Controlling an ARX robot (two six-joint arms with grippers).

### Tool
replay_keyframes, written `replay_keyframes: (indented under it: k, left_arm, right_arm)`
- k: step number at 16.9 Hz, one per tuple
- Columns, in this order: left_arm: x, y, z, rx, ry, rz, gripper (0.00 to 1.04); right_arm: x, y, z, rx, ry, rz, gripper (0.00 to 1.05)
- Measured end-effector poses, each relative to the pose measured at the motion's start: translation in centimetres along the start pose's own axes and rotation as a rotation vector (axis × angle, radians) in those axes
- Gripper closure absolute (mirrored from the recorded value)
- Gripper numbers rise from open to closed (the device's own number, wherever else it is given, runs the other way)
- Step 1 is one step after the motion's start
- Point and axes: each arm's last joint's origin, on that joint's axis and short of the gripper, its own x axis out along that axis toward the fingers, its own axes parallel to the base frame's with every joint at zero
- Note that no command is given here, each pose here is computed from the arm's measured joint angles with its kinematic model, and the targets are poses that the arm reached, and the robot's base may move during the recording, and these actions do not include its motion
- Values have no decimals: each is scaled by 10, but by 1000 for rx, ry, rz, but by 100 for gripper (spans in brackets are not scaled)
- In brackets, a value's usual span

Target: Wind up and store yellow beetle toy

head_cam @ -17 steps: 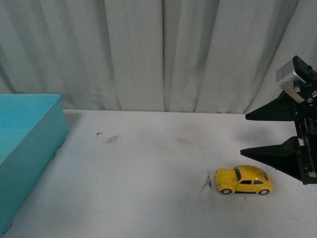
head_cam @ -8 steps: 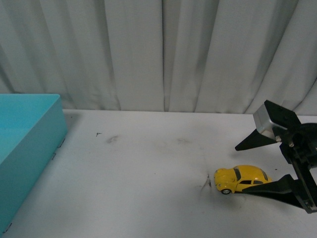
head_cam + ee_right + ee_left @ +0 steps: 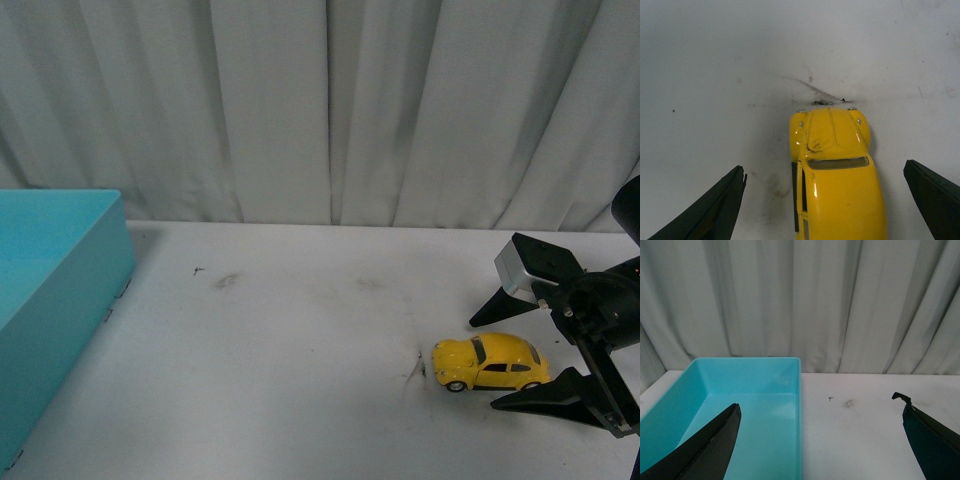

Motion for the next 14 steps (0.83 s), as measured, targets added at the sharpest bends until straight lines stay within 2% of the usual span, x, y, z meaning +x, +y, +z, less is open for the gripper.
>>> replay_keyframes:
  k: [4,5,10,14]
  left_arm:
    - [0,0,0,0,0,0,7]
    - [0,0,0,0,0,0,7]
    - [0,0,0,0,0,0,7]
    - [0,0,0,0,0,0,7]
  right_arm:
    - [2,-5,-2,-13,4,-6,7]
    - [3,-6,-3,-13,5,-7,11]
    - [6,-6,-3,-21,13,5,62]
    - [6,-7,-3,-31,12,8,63]
